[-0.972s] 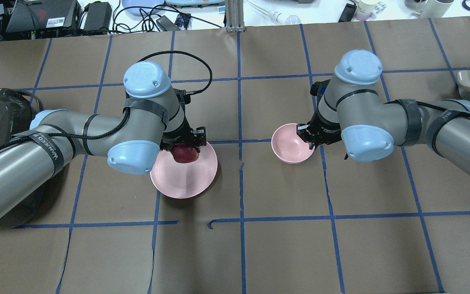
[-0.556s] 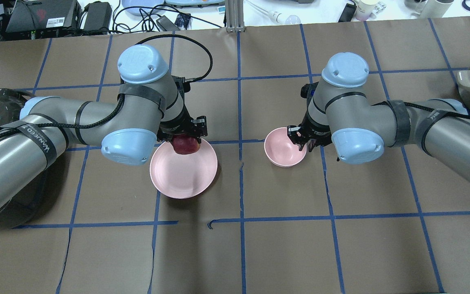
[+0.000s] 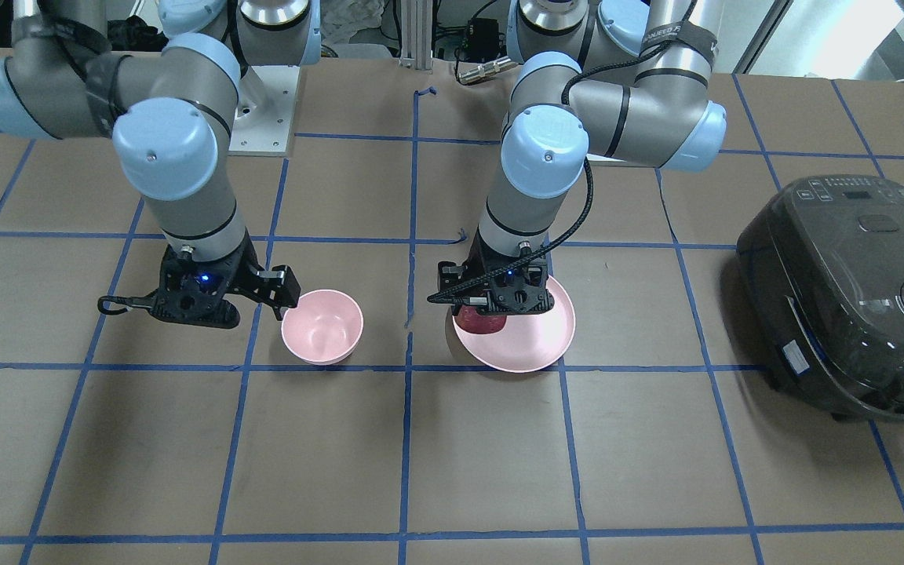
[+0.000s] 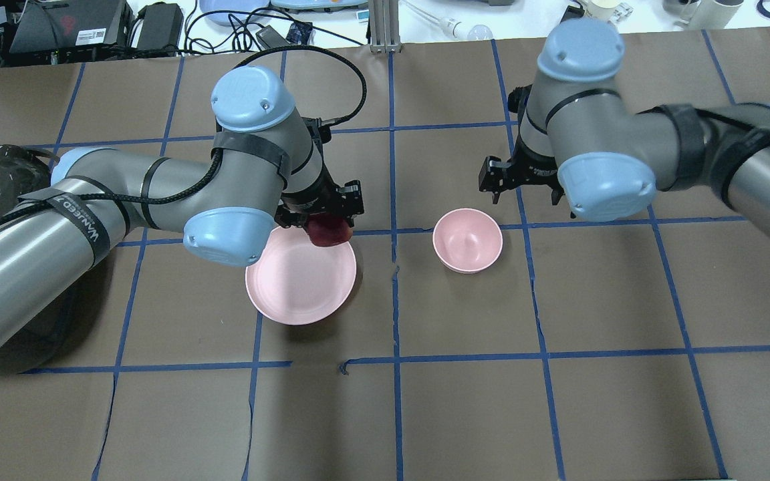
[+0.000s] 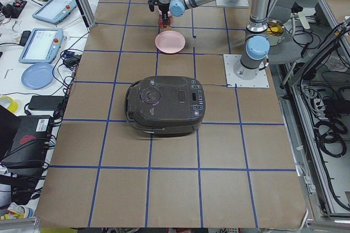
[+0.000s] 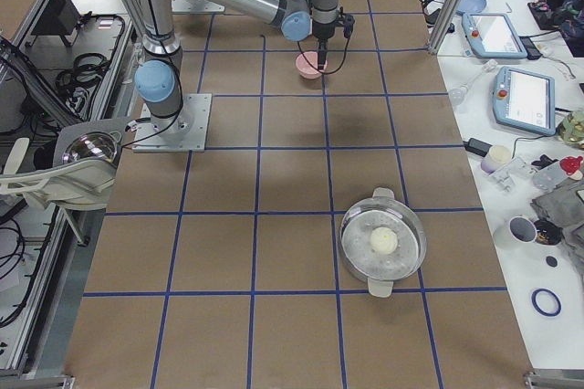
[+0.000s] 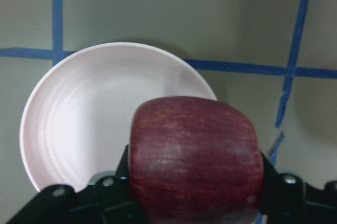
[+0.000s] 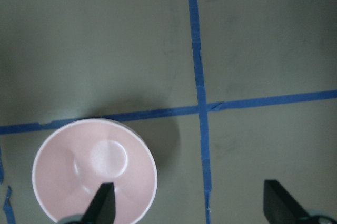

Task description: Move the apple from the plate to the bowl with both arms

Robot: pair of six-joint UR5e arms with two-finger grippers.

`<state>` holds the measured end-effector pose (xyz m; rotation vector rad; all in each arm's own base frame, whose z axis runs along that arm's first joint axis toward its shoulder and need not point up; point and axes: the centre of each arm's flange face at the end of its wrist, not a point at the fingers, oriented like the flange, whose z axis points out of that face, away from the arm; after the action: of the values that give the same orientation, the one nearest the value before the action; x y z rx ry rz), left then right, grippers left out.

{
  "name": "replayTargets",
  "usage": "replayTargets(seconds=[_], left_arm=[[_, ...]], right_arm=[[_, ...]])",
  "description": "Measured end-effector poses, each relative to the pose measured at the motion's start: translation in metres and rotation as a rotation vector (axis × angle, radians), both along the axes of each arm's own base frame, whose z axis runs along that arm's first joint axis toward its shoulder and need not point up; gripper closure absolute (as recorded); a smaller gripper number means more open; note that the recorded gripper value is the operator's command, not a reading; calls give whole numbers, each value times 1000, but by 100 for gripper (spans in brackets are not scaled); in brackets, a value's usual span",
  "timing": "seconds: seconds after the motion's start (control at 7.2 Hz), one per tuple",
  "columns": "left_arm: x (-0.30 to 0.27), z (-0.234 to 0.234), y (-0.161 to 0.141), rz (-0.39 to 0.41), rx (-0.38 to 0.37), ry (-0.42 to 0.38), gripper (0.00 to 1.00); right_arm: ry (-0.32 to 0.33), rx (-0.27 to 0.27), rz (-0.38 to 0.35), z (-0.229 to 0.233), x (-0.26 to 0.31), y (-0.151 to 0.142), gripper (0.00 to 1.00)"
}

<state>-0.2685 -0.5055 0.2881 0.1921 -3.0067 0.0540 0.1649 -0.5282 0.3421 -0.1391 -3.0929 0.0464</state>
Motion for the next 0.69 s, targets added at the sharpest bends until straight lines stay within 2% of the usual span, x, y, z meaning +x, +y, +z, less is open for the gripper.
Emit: replayTargets(seconds=[0.42, 0.69], left_arm=[[-76, 8, -5, 98, 11, 103, 90], [-125, -15, -4, 178, -1, 146, 90]], right_arm=[[19, -18, 3, 152, 0, 7, 0], [17, -27, 4, 180, 0, 5, 0]])
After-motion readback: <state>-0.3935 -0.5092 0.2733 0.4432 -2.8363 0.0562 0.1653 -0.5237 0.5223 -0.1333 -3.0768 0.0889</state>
